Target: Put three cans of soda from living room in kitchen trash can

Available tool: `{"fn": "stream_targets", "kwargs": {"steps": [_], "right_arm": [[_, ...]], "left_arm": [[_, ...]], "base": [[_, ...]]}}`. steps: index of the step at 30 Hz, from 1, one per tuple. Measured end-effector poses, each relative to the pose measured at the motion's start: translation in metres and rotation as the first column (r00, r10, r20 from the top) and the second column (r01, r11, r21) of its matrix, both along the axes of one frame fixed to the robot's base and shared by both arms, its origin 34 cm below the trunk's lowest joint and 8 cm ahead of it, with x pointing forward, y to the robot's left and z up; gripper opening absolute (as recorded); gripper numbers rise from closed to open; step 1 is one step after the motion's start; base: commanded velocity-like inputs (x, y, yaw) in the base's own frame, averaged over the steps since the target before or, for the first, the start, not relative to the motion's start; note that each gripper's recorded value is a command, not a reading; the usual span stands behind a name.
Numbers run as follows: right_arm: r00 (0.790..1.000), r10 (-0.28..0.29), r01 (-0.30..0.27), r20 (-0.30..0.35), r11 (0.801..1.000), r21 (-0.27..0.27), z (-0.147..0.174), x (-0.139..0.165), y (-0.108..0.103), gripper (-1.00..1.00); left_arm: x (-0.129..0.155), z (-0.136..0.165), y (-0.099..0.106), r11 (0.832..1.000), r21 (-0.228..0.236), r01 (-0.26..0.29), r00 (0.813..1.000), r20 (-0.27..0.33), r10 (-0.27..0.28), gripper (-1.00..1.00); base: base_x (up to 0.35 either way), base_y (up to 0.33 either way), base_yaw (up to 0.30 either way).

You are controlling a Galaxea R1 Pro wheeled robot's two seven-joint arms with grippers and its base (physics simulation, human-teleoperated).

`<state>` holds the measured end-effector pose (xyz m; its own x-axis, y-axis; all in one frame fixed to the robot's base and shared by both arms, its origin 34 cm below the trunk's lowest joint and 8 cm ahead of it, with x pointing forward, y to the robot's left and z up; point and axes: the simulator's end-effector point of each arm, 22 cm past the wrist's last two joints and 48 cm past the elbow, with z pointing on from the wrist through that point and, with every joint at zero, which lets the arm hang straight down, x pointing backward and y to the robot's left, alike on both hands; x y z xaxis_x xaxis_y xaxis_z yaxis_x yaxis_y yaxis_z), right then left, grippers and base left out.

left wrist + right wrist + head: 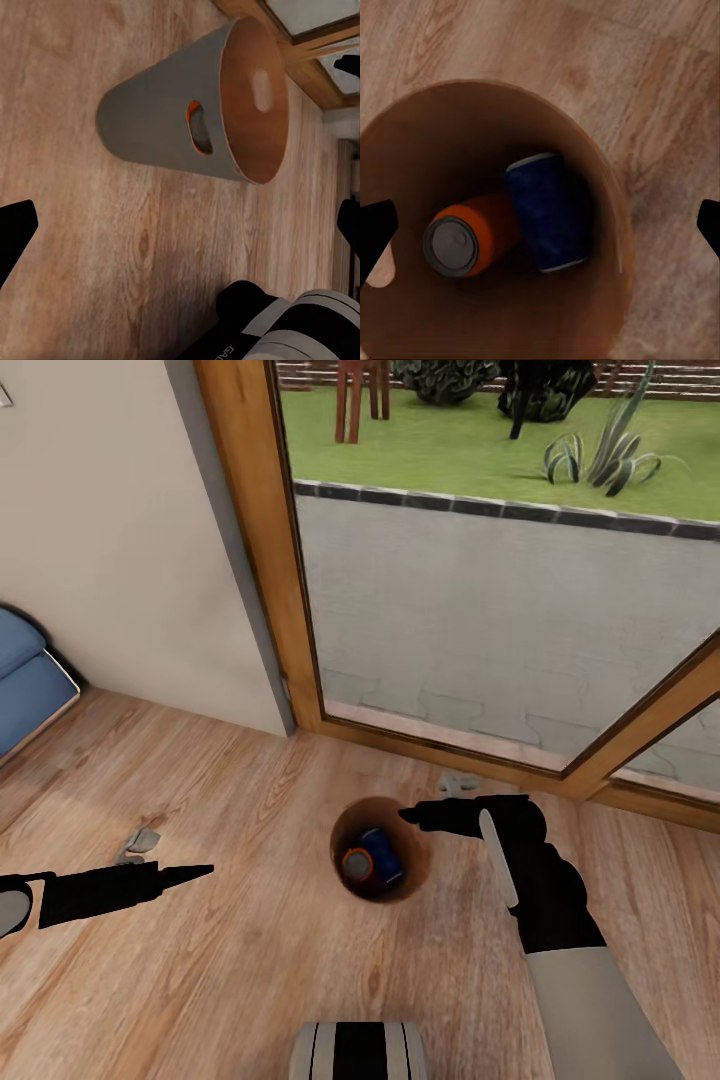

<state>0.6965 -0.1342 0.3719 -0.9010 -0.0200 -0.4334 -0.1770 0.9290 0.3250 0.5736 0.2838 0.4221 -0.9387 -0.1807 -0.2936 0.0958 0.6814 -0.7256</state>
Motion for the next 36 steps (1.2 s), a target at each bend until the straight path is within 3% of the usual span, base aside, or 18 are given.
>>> {"fn": "stream_targets", "kwargs": {"steps": [28,36], "right_arm": [[1.0,0.001,-0.001,0.015,1.0,-0.006,0.005,0.003,-0.001,1.0],[0.991,-0.024,0.024,0.134,1.0,0.003,0.048,0.026,-0.006,1.0]], "left_arm": [[0.0,-0.001,0.0,1.0,0.001,-0.002,1.0,-0.001,0.002,1.0],[0.0,-0.001,0.0,1.0,0.001,-0.001,1.0,-0.001,0.001,1.0]], "base": [[0.0,0.0,0.0],[0.0,0.0,0.0]]}}
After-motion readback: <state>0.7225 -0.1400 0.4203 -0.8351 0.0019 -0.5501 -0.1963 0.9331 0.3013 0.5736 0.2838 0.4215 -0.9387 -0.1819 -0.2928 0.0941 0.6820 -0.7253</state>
